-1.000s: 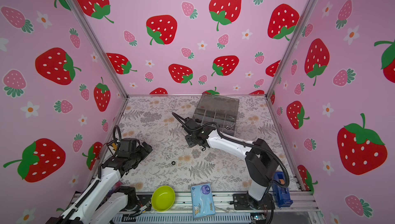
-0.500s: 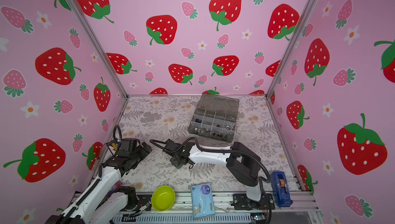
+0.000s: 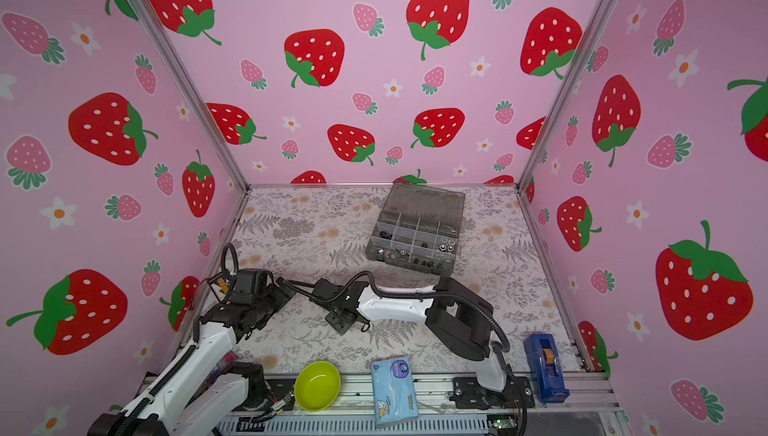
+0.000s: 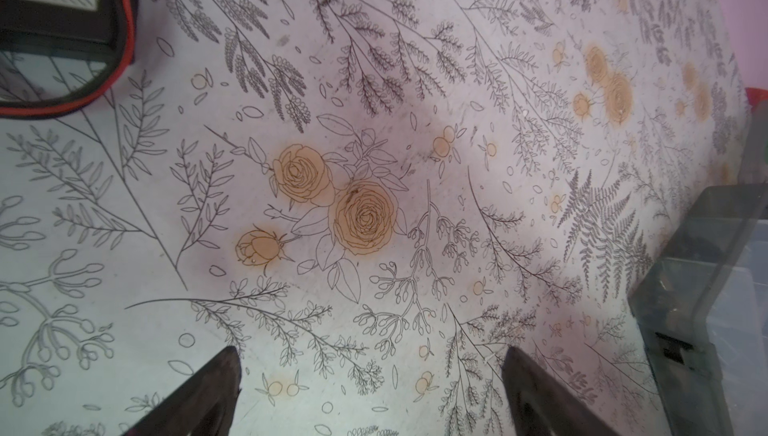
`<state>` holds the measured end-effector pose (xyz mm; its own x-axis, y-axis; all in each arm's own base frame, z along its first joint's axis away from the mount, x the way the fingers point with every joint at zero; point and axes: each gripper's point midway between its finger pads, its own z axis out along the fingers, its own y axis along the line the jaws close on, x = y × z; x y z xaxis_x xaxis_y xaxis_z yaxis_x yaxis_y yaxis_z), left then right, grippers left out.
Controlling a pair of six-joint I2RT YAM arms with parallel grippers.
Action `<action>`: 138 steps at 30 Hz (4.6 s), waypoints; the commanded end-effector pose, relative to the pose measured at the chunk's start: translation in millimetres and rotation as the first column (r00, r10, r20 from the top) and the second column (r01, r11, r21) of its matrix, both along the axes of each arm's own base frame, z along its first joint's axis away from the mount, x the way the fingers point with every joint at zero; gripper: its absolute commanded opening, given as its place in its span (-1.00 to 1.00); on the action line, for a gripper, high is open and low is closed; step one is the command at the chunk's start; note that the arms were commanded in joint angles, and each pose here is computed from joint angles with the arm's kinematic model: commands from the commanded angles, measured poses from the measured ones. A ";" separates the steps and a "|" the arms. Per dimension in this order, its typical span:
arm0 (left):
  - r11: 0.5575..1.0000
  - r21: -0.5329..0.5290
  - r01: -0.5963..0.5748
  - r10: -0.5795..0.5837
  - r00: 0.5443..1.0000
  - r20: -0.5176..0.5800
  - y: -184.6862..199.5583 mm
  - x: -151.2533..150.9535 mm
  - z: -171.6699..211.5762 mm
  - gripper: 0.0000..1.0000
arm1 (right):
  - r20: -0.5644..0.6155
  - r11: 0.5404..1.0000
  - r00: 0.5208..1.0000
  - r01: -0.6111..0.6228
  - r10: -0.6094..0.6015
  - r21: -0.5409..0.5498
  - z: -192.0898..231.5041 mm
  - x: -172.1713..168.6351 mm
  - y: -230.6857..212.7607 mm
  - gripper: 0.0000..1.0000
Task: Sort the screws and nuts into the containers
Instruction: 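Move the right gripper back to the last loose nut and close on it, then lift the black hex nut with the right gripper and carry it over the box, then open the right gripper to drop the nut among the black nuts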
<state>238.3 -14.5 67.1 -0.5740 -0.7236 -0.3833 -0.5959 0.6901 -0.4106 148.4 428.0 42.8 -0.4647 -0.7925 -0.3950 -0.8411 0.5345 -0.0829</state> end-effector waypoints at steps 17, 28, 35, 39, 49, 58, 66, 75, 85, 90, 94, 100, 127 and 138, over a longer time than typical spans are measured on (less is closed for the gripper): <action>1.000 0.010 -0.005 0.005 1.000 0.015 2.5 8.1 13.0 0.99 | -0.007 0.995 0.997 0.070 -0.070 -0.068 -35.3 26.4 -3.8 0.07; 1.000 0.012 -0.006 0.006 1.000 0.024 3.4 5.4 12.9 0.98 | -0.037 0.992 0.994 0.105 -0.107 -0.072 -48.2 34.8 -6.7 -0.09; 1.000 0.008 0.000 0.000 1.000 0.023 1.9 7.6 12.4 0.99 | -0.068 0.988 0.989 0.128 -0.134 -0.088 -53.3 34.1 -14.7 -0.17; 1.000 0.007 0.001 -0.001 1.000 0.021 1.8 8.0 11.8 0.98 | -0.086 0.987 0.987 0.126 -0.134 -0.097 -54.4 29.8 -18.6 -0.18; 1.000 0.008 -0.002 0.002 1.000 0.021 2.2 7.4 11.1 0.99 | -0.150 0.992 0.984 0.083 -0.096 -0.093 -59.6 16.3 -20.2 -0.28; 1.000 0.009 -0.003 0.003 1.000 0.023 2.5 6.7 11.5 0.99 | -0.173 0.992 0.981 0.066 -0.084 -0.103 -62.8 11.1 -22.9 -0.43; 1.000 0.011 -0.003 0.003 1.000 0.025 2.9 7.1 12.2 0.99 | -0.147 0.991 0.984 0.091 -0.104 -0.094 -52.4 15.4 -25.6 -0.73; 1.000 0.019 0.000 -0.001 1.000 0.028 3.8 8.7 15.9 0.98 | -0.058 0.985 0.984 0.169 -0.168 0.017 1.1 45.6 -23.7 -0.89; 1.000 0.011 0.012 -0.012 0.999 0.035 1.6 9.7 20.3 0.99 | 0.035 0.903 0.915 0.391 -0.403 0.178 73.8 138.4 -92.8 -0.92; 1.000 0.005 0.014 -0.015 0.999 0.048 0.3 10.8 22.7 0.99 | 0.071 0.834 0.844 0.506 -0.531 0.219 93.0 189.7 -145.7 -0.92; 1.000 0.007 0.019 -0.020 0.999 0.051 0.3 10.7 23.9 0.99 | 0.065 0.781 0.791 0.583 -0.609 0.223 91.0 220.8 -178.4 -0.93; 1.000 -0.001 0.025 -0.025 0.998 0.058 -1.4 11.7 26.4 0.98 | 0.037 0.715 0.727 0.664 -0.686 0.216 76.4 253.6 -214.6 -0.97; 1.000 0.004 0.026 -0.026 0.998 0.061 -1.0 13.2 28.5 0.98 | -0.017 0.698 0.711 0.693 -0.703 0.181 36.0 290.6 -224.8 -0.21; 0.999 0.051 0.020 -0.024 0.997 0.070 6.1 11.6 34.1 0.99 | 0.041 0.668 0.682 0.700 -0.730 0.254 76.2 274.1 -242.7 0.02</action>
<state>245.0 -16.1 81.7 -0.5830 -0.7026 -0.4079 -0.5583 0.7112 -0.4271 425.9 195.7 97.3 -0.8167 -0.1543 -0.5560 -0.2048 0.9784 0.0294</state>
